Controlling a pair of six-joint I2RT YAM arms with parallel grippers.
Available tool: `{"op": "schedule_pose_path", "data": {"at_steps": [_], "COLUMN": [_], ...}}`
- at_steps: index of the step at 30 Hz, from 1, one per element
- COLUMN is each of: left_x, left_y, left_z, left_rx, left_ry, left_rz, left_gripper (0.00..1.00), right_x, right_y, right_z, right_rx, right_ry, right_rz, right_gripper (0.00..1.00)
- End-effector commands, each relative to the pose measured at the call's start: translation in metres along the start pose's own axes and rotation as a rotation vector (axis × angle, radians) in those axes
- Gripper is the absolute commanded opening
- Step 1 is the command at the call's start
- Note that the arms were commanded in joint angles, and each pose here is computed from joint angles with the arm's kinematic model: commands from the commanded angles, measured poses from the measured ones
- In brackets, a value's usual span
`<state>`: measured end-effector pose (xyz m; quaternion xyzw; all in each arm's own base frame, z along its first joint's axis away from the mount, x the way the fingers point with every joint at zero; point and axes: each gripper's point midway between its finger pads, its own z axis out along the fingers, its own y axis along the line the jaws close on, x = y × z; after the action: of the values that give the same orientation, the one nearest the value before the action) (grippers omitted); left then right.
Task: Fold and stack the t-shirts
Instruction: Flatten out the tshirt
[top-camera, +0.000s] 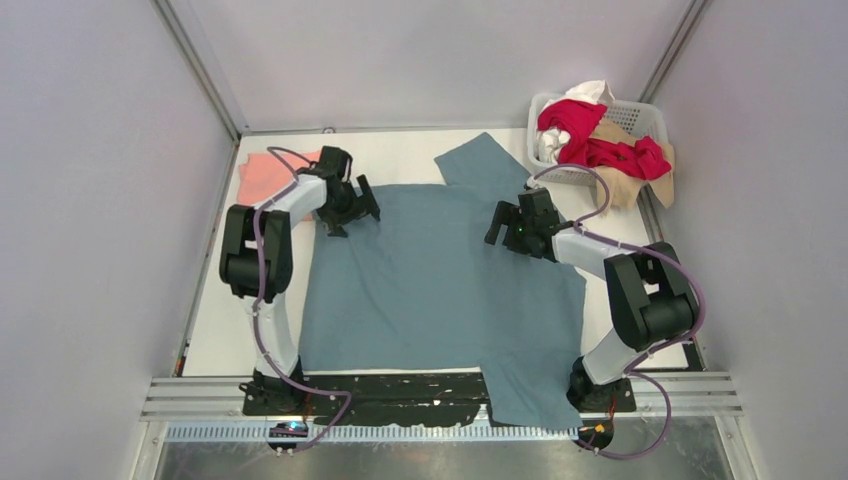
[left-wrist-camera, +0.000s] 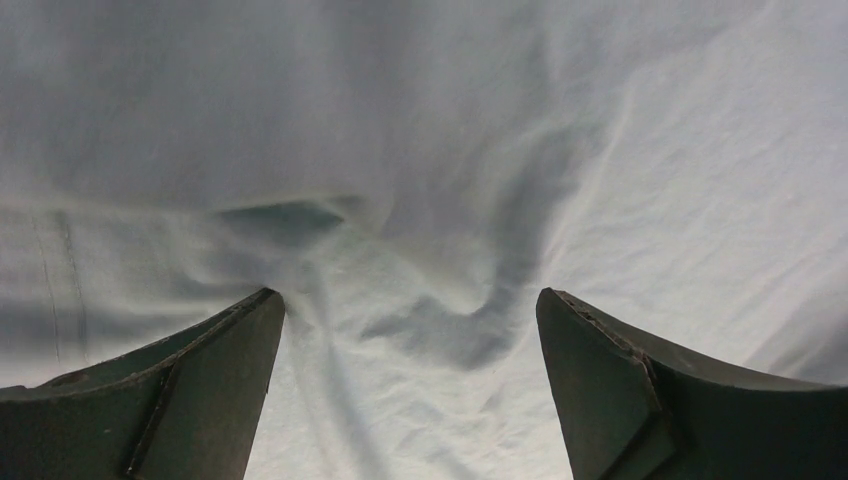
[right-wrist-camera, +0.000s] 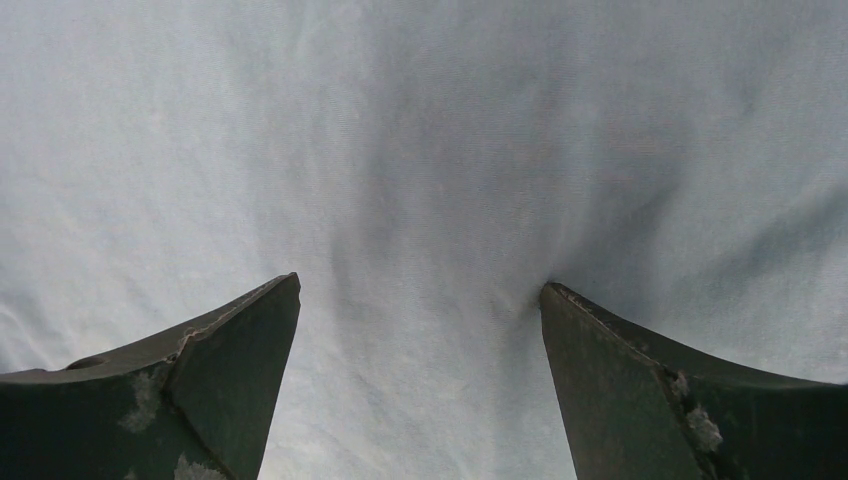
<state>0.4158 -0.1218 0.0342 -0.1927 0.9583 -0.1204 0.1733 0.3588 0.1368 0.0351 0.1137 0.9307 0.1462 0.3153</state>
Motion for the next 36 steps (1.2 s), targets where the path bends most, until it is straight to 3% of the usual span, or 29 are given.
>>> {"op": "schedule_pose_path", "data": {"at_steps": [1,24,30,36], "left_x": [-0.008,-0.089,-0.075,-0.038], "left_y": [-0.010,-0.052,-0.047,-0.023], "left_z": [0.014,0.023,-0.023,-0.094], "left_rx": [0.058,0.074,0.097,0.088], "left_ry": [0.056,0.024,-0.022,-0.171], "left_rz": [-0.022,-0.024,0.021,0.017], "left_gripper": [1.00,1.00,1.00,1.00], "right_x": [0.011,-0.021,-0.036,-0.033], "right_y": [0.005,0.008,0.014,0.012], "right_z": [0.007,0.026,0.002,-0.049], "right_rx": [-0.031,-0.067,-0.059,-0.005], "right_ry": [0.036,-0.032,-0.086,-0.140], "right_rz": [0.030,0.068,-0.002,-0.102], "right_gripper": [0.95,0.95,0.95,0.95]}}
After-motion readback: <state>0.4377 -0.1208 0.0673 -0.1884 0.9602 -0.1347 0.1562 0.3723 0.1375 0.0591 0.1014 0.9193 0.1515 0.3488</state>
